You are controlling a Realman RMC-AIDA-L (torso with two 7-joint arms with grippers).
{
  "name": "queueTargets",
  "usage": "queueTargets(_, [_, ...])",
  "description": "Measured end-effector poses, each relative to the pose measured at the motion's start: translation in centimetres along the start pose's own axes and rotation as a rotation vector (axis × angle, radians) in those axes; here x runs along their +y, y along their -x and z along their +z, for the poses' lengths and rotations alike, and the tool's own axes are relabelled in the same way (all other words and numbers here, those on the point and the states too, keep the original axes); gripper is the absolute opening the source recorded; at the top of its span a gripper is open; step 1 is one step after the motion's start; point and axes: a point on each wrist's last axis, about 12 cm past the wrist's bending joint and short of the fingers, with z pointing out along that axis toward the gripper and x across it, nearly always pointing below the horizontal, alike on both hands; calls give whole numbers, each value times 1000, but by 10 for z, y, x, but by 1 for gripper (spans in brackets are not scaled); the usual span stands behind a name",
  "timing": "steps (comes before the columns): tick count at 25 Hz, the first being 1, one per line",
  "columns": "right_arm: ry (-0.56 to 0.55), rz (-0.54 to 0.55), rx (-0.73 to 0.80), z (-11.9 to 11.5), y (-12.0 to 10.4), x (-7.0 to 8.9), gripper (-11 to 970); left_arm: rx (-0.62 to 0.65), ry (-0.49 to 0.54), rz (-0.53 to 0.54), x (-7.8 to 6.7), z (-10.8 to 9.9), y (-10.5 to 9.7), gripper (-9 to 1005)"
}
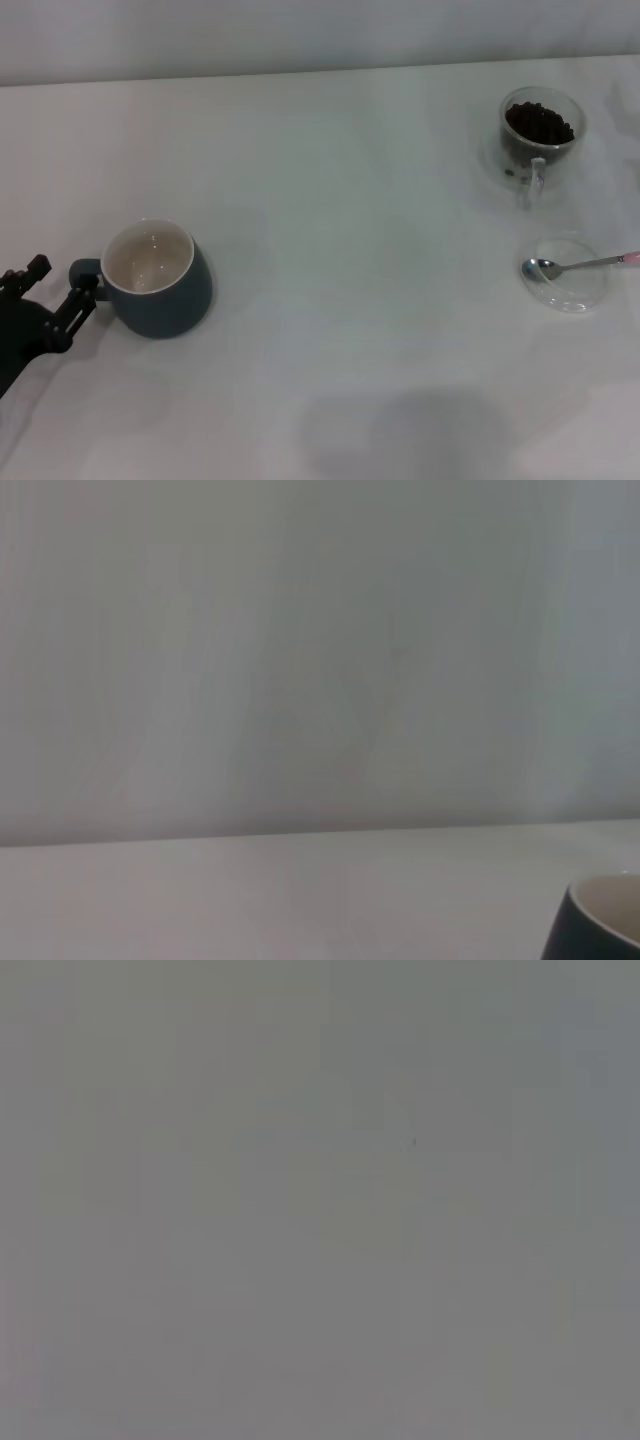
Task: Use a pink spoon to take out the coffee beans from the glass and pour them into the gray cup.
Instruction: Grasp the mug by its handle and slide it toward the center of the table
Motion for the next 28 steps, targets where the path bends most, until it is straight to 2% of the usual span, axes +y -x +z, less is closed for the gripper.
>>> queueTargets(5, [-1, 1, -5, 1, 2, 0, 864, 8, -5, 9, 1, 7, 2, 602])
queueTargets(21, [-3, 8, -6, 2, 2, 2, 863, -7, -15, 63, -2, 16, 6, 221])
queueTargets(28, [4, 8, -12, 5, 5, 4, 863, -12, -40, 87, -6, 27, 11, 190])
